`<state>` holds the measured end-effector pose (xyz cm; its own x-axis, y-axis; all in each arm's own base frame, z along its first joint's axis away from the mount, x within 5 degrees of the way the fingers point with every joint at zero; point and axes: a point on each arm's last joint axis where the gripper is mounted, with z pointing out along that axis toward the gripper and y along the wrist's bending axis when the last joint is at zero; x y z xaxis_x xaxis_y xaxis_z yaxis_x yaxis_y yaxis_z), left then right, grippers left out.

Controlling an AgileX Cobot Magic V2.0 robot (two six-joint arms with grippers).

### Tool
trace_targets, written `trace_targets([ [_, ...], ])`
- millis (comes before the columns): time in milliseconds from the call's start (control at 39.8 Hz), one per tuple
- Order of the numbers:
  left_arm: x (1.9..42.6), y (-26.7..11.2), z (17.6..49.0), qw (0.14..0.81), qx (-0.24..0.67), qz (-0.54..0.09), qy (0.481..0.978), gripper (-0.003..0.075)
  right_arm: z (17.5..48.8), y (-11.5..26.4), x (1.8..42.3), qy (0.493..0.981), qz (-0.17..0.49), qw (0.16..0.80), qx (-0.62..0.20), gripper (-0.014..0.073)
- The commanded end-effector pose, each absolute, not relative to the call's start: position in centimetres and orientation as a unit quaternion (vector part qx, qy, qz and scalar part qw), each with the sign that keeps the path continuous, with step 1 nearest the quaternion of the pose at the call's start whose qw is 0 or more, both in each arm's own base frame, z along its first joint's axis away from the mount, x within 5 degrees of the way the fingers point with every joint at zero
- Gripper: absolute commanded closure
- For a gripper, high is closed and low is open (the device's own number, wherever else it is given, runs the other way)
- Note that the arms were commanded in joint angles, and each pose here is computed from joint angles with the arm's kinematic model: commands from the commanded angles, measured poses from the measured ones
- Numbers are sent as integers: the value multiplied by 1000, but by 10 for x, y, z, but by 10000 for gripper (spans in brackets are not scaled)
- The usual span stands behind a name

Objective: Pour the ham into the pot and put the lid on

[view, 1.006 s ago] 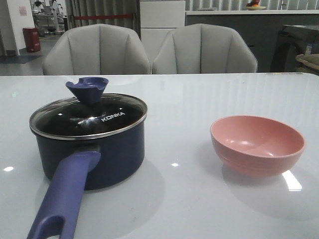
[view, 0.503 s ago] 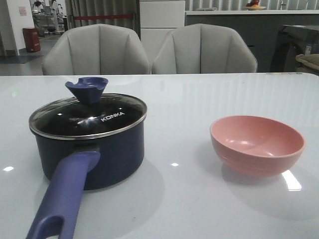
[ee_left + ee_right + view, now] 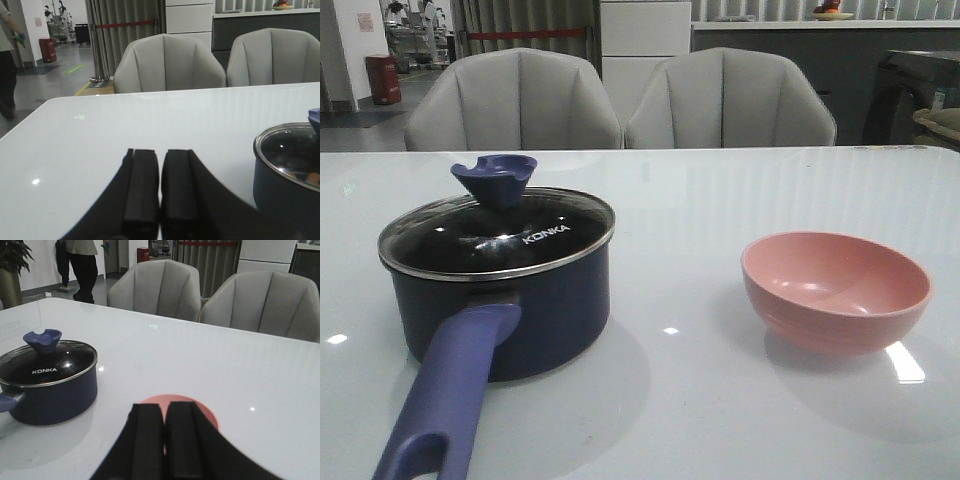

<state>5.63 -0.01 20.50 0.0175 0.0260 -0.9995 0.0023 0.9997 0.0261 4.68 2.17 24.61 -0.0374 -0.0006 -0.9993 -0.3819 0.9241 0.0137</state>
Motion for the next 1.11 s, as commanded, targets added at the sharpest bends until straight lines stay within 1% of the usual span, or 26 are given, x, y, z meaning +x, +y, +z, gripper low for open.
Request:
trace_targets([
  [0, 56, 0, 202, 737, 6, 3, 676, 607, 261, 20, 46, 674, 140, 715, -124, 444],
  [151, 56, 0, 202, 737, 6, 3, 676, 607, 261, 20, 47, 674, 140, 715, -124, 444],
  [226, 56, 0, 202, 737, 6, 3, 676, 607, 255, 20, 48, 676, 135, 713, -124, 444],
  [377, 56, 0, 202, 737, 6, 3, 676, 607, 245, 17, 52, 681, 62, 714, -150, 444],
  [528, 56, 0, 202, 737, 6, 3, 676, 607, 235, 11, 55, 680, 34, 724, -108, 444],
  [603, 56, 0, 202, 737, 6, 3, 676, 607, 225, 9, 56, 678, 33, 731, -74, 444],
  [704, 56, 0, 202, 737, 6, 3, 676, 607, 214, 6, 55, 662, 33, 748, -40, 444],
  [754, 56, 0, 202, 737, 6, 3, 676, 607, 209, 5, 54, 652, 35, 757, -36, 444],
  [1081, 56, 0, 202, 737, 6, 3, 676, 607, 207, 6, 55, 657, 38, 752, -37, 444],
])
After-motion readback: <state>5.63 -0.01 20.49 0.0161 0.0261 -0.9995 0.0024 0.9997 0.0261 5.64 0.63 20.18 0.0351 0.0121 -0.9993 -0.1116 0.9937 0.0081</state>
